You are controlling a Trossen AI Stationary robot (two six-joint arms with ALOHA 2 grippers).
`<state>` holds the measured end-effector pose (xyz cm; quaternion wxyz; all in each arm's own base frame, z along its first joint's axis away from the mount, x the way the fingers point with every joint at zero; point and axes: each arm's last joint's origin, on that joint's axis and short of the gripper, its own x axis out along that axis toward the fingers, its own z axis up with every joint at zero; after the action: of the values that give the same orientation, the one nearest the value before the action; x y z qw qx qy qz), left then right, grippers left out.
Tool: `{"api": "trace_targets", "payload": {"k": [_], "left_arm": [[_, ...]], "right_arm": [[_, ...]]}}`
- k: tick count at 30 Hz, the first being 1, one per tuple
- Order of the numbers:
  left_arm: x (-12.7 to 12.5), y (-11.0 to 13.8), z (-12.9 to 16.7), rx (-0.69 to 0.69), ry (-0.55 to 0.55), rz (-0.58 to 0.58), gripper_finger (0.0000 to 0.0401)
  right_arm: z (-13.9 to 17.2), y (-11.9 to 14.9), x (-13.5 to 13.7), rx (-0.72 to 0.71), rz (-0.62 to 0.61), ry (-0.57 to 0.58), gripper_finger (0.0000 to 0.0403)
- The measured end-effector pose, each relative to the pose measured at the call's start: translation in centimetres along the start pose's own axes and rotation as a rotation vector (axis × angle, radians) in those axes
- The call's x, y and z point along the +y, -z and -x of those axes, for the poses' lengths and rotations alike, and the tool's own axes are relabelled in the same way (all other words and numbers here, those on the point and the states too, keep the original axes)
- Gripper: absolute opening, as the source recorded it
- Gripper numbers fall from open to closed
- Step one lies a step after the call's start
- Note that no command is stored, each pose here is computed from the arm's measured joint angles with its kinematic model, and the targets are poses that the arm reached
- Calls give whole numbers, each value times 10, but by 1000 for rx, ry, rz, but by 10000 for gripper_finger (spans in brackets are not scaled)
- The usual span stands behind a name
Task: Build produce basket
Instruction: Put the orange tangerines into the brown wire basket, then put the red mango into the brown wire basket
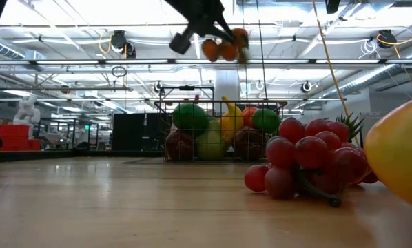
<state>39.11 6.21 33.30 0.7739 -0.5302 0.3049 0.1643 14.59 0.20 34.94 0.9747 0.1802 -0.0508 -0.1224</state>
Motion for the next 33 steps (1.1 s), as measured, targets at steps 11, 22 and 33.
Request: {"api": "trace_targets", "payload": {"k": [11, 22, 33], "left_arm": [[42, -32, -4, 282, 46, -161, 14], [75, -46, -18, 422, 10, -95, 30], [77, -41, -31, 427, -21, -94, 40]], "right_arm": [[0, 0, 0, 4, 8, 1, 157], [-1, 2, 0, 14, 4, 6, 157], [-1, 2, -1, 21, 4, 9, 157]]}}
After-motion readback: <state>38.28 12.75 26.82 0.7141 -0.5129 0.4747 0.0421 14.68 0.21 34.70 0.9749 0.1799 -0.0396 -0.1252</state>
